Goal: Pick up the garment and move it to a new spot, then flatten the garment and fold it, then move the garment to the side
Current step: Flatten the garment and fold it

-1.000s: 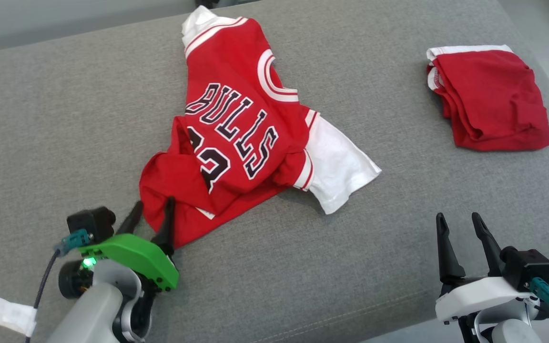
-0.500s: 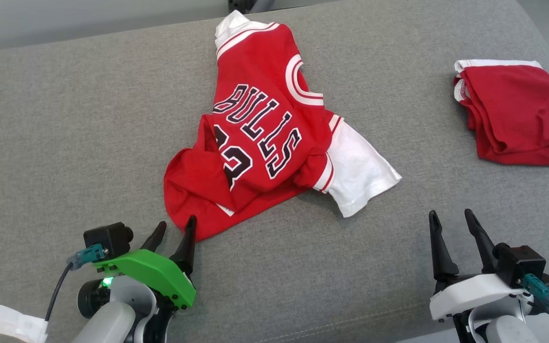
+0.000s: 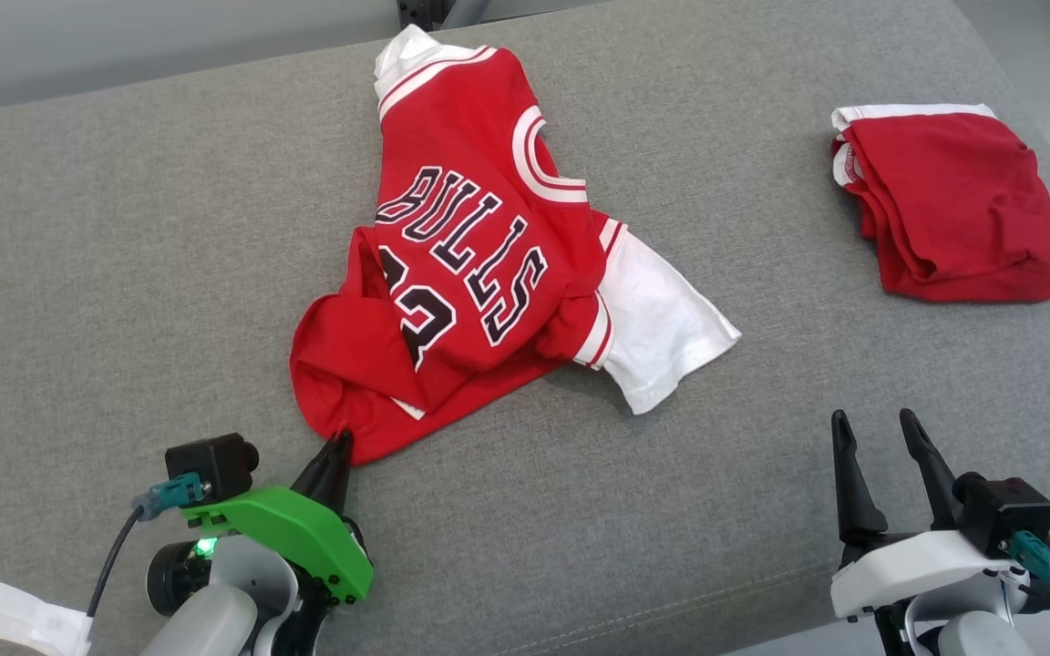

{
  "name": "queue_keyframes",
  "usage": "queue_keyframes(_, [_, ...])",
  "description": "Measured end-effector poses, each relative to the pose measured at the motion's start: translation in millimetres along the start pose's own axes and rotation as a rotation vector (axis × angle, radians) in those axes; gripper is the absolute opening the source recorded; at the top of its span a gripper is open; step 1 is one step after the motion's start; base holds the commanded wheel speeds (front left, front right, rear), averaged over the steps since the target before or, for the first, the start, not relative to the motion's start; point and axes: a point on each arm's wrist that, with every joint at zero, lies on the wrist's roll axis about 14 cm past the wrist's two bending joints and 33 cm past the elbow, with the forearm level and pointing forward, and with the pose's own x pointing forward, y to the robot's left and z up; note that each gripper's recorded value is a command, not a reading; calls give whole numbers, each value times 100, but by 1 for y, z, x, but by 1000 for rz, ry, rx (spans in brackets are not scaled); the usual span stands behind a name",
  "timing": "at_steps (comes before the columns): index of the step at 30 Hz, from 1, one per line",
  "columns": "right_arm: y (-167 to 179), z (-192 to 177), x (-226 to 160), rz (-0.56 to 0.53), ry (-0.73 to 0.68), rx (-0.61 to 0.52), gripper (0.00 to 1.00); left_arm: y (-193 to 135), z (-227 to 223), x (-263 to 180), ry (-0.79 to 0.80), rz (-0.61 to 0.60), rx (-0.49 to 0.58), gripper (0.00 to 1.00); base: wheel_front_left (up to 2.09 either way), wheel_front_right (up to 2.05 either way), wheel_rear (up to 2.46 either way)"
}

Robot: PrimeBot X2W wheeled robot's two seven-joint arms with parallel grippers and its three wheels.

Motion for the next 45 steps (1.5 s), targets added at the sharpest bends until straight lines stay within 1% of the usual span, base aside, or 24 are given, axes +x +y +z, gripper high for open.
queue_keyframes(4, [2, 0, 1, 6, -1, 1, 100, 0, 9, -4, -37, -4, 17, 0, 0, 0, 0])
queue_keyframes(8, [3, 1, 0, 12, -5, -2, 100, -8, 33, -13, -120, -30, 36, 0, 0, 0, 0])
queue_keyframes(16, [14, -3, 1, 45, 4, 0, 100, -39, 71, -58, -255, -114, 107, 0, 0, 0, 0])
queue_keyframes(19, [18, -3, 4, 57, 4, 1, 100, -57, 88, -76, -313, -163, 101, 0, 0, 0, 0])
queue_keyframes(21, [22, -3, 6, 70, 6, 0, 100, -64, 97, -85, -336, -178, 106, 0, 0, 0, 0])
queue_keyframes(25, [32, -4, 10, 99, 8, 2, 100, -51, 99, -93, -344, -126, 113, 0, 0, 0, 0])
queue_keyframes(26, [32, -4, 11, 101, 8, 3, 100, -46, 98, -95, -351, -112, 97, 0, 0, 0, 0])
queue_keyframes(29, [35, -5, 12, 110, 11, 0, 100, -25, 96, -97, -360, -51, 102, 0, 0, 0, 0])
queue_keyframes(33, [38, -6, 14, 118, 14, -4, 100, 2, 83, -105, -340, 6, 147, 0, 0, 0, 0])
queue_keyframes(35, [38, -7, 15, 121, 16, -7, 100, 12, 75, -110, -332, 17, 195, 0, 0, 0, 0])
queue_keyframes(37, [41, -8, 16, 128, 17, -10, 100, 23, 60, -114, -308, 34, 195, 0, 0, 0, 0])
queue_keyframes(42, [44, -10, 17, 140, 23, -19, 100, 39, -1, -122, -197, 59, 163, 0, 0, 0, 0])
queue_keyframes(45, [45, -12, 16, 144, 30, -25, 100, 47, -14, -123, -190, 89, 152, 0, 0, 0, 0])
